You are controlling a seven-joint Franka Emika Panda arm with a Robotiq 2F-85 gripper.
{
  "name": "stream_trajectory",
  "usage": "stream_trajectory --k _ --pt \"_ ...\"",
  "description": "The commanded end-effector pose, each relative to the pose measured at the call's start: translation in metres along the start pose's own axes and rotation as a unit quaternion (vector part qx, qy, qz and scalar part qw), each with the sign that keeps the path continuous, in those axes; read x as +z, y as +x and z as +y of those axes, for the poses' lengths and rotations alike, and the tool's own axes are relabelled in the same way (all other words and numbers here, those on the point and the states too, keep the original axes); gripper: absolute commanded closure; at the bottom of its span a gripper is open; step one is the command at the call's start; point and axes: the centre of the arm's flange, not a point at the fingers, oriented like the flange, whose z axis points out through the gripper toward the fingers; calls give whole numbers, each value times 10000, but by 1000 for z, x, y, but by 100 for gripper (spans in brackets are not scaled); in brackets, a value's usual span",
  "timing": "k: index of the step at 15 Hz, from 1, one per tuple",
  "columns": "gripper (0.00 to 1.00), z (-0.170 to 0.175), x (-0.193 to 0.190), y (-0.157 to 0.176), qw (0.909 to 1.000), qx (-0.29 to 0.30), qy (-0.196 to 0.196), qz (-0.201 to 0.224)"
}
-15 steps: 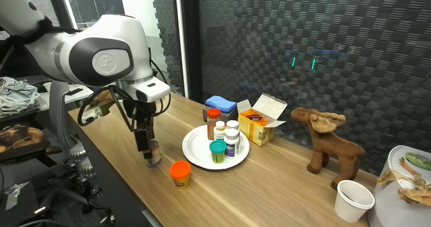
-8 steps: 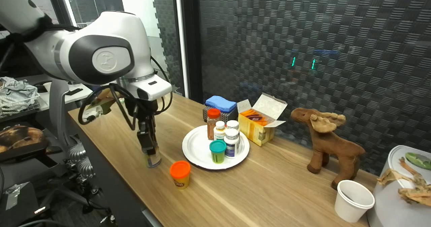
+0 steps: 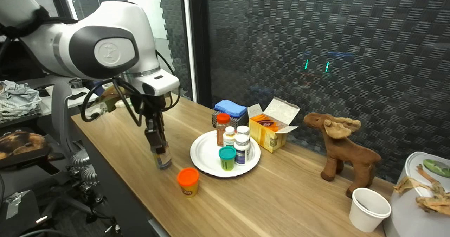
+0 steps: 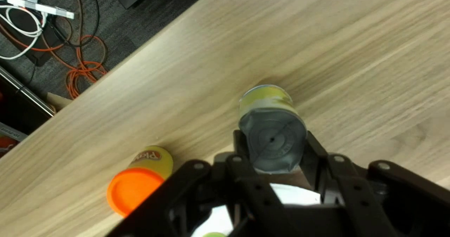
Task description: Put the orange object and the bottles on the plate
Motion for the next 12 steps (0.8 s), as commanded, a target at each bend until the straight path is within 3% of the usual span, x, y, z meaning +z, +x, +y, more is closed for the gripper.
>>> stream_trajectory --k 1,5,12 --pt "80 -11 -38 9 9993 119 4 342" --pt "80 -34 -52 37 9987 249 -37 447" --pt "81 -64 -42 85 9983 449 -284 236"
